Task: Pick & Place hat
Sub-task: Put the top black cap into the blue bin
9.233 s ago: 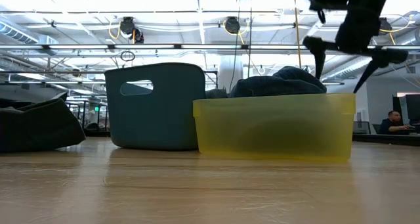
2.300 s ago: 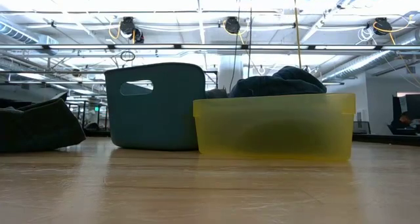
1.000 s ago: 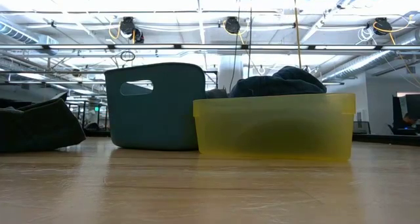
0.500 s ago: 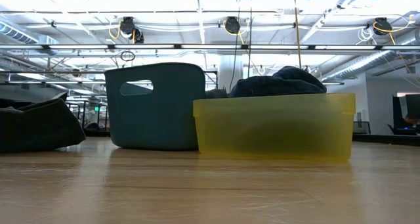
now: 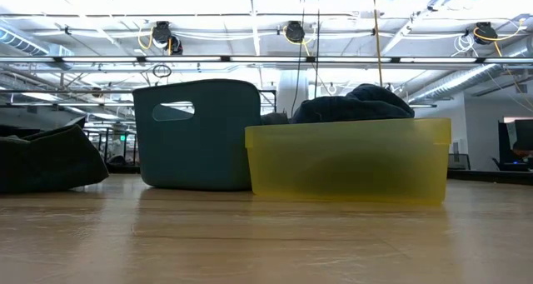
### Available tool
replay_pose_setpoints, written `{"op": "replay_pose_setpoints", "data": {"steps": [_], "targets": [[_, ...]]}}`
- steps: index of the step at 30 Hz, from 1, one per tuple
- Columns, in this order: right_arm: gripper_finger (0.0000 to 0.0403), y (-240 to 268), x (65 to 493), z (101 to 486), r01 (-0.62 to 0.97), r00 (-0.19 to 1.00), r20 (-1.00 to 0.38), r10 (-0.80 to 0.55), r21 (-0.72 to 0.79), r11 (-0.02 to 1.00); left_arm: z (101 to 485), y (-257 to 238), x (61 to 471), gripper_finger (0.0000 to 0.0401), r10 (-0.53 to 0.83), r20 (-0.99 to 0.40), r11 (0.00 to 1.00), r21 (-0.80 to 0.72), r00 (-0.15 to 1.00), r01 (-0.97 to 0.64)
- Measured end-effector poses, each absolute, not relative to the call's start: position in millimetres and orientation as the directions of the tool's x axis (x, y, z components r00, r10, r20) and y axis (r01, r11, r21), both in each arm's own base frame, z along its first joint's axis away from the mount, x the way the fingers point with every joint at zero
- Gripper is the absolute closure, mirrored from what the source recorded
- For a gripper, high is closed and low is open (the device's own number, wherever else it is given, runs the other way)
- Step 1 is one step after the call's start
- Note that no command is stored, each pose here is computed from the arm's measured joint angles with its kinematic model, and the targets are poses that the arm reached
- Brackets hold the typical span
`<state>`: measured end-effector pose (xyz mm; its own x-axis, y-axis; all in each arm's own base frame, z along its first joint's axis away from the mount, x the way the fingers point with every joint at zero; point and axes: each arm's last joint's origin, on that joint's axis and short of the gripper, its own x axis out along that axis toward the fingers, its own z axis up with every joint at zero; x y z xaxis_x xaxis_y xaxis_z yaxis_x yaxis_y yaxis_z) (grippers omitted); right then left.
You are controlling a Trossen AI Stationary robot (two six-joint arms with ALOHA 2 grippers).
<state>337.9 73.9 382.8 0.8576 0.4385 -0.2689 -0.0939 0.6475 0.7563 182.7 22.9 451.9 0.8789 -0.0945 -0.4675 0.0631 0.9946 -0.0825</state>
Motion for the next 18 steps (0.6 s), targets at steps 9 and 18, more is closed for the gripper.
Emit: {"op": "replay_pose_setpoints", "data": {"steps": [9, 18], "targets": [[0.0403, 59.0, 357.2, 369.9, -0.119, 0.855, -0.259, 0.45, 0.746, 0.656, 426.6, 21.9, 207.4, 0.0006, -0.199, -0.625, 0.972, -0.226, 0.755, 0.069], [0.0403, 56.3, 373.0, 363.7, -0.195, 0.85, -0.191, 0.49, 0.751, 0.631, 409.2, 14.2, 238.0, 0.0006, -0.266, -0.672, 0.958, -0.262, 0.691, 0.113]]}}
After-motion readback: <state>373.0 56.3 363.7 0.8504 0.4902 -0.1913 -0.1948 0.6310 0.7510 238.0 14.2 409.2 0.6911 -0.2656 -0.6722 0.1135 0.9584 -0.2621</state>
